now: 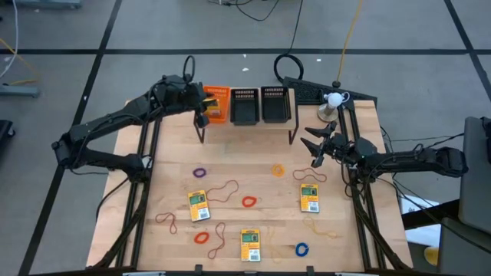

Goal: Pick & Place Office Desk Supplies
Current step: Put the crayon box into the orange basket on the shelf

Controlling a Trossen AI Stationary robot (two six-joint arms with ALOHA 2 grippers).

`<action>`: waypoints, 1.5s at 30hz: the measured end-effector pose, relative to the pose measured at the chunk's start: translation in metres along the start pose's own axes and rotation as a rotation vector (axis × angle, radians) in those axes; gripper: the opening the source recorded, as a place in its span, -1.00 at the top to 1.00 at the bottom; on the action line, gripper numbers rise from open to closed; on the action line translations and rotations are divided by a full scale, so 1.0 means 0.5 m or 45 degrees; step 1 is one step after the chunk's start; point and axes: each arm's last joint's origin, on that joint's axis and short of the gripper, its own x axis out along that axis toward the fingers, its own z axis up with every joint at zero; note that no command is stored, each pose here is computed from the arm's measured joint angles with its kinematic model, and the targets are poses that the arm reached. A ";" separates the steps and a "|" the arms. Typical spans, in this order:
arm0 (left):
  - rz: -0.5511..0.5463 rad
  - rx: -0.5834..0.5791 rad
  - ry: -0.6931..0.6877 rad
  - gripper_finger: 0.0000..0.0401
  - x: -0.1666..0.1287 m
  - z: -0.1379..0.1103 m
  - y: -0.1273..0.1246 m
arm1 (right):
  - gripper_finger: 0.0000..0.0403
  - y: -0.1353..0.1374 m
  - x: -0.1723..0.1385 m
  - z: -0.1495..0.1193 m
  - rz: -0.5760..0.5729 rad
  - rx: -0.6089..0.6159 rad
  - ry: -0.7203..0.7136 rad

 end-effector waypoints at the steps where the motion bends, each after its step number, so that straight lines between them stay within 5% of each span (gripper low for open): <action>1: 0.008 0.000 -0.009 0.44 0.000 0.002 0.001 | 0.05 0.000 0.000 0.000 0.000 0.000 0.000; 11: 0.092 0.042 -0.196 0.10 -0.004 0.036 -0.003 | 0.05 0.000 0.000 0.000 0.000 0.000 0.001; 22: -0.081 0.201 -0.327 0.08 -0.051 0.078 -0.111 | 0.05 0.000 0.000 0.000 0.001 0.005 0.001; 29: -0.108 0.229 -0.078 0.08 -0.095 0.054 -0.217 | 0.05 0.002 0.000 0.000 0.037 0.069 0.000; 34: -0.288 0.126 0.136 0.08 -0.131 0.017 -0.288 | 0.05 0.006 0.000 0.000 0.126 0.130 0.000; 39: -0.434 -0.026 0.424 0.08 -0.176 -0.028 -0.326 | 0.05 0.007 -0.001 -0.001 0.140 0.138 0.008; 45: -0.442 -0.067 0.680 0.08 -0.199 -0.066 -0.354 | 0.05 0.007 -0.001 -0.010 0.140 0.173 0.073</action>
